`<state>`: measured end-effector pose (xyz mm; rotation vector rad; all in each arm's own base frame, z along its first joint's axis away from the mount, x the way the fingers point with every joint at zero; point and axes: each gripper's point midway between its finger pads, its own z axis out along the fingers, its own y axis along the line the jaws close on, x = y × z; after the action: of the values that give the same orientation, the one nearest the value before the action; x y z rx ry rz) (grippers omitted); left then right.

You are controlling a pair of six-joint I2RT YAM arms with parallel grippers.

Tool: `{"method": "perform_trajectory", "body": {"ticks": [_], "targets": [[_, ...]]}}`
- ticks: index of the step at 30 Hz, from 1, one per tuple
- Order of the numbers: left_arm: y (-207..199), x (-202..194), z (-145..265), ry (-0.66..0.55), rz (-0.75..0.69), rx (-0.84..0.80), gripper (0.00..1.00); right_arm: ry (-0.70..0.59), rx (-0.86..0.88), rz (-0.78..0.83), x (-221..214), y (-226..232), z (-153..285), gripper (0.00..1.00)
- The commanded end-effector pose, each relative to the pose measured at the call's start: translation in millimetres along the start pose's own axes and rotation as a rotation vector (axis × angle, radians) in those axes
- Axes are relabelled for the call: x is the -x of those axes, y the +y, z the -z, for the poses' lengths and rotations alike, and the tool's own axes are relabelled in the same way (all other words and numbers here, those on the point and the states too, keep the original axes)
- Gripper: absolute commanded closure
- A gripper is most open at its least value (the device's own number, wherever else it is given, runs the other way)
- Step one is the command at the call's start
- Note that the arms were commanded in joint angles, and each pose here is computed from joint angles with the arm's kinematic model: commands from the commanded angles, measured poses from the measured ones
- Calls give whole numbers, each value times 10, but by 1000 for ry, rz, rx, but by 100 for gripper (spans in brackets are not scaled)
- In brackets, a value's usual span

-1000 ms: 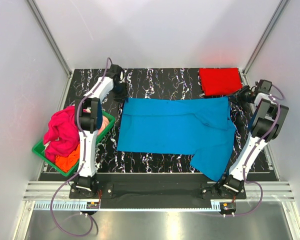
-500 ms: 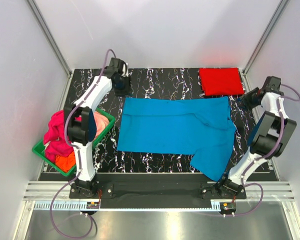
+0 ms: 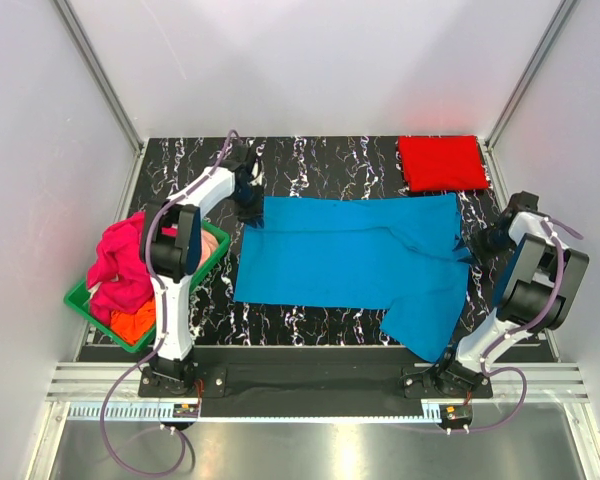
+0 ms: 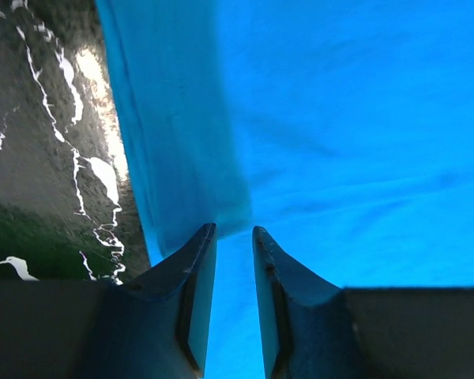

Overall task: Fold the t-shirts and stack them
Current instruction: Fold the tshirt

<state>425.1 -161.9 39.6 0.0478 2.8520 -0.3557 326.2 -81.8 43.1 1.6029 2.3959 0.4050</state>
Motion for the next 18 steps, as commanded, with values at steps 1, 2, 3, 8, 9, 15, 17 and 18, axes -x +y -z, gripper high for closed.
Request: {"method": "perform_trajectory", "body": {"ticks": [1, 2, 3, 8, 9, 15, 17, 18], "targets": [[106, 13, -94, -9, -12, 49, 71, -80, -7, -33, 74, -6, 142, 61], [128, -2, -107, -1, -13, 64, 71, -75, -16, -44, 49, -35, 116, 61], [180, -12, -133, 4, -12, 90, 71, -75, -24, -49, 41, -51, 105, 61], [237, 32, -29, -21, -24, 134, 68, -76, -63, -70, 16, -125, 25, 61], [237, 50, -5, -29, -27, 137, 66, -78, -53, -67, 25, -97, 3, 61], [236, 75, 50, -42, -37, 140, 62, -62, -47, -50, -31, 46, -92, 61], [238, 85, 60, -44, -39, 142, 62, -66, -49, -45, -31, 79, -107, 61], [244, 91, 61, -45, -39, 147, 61, -66, -61, -43, -44, 78, -134, 61]]}}
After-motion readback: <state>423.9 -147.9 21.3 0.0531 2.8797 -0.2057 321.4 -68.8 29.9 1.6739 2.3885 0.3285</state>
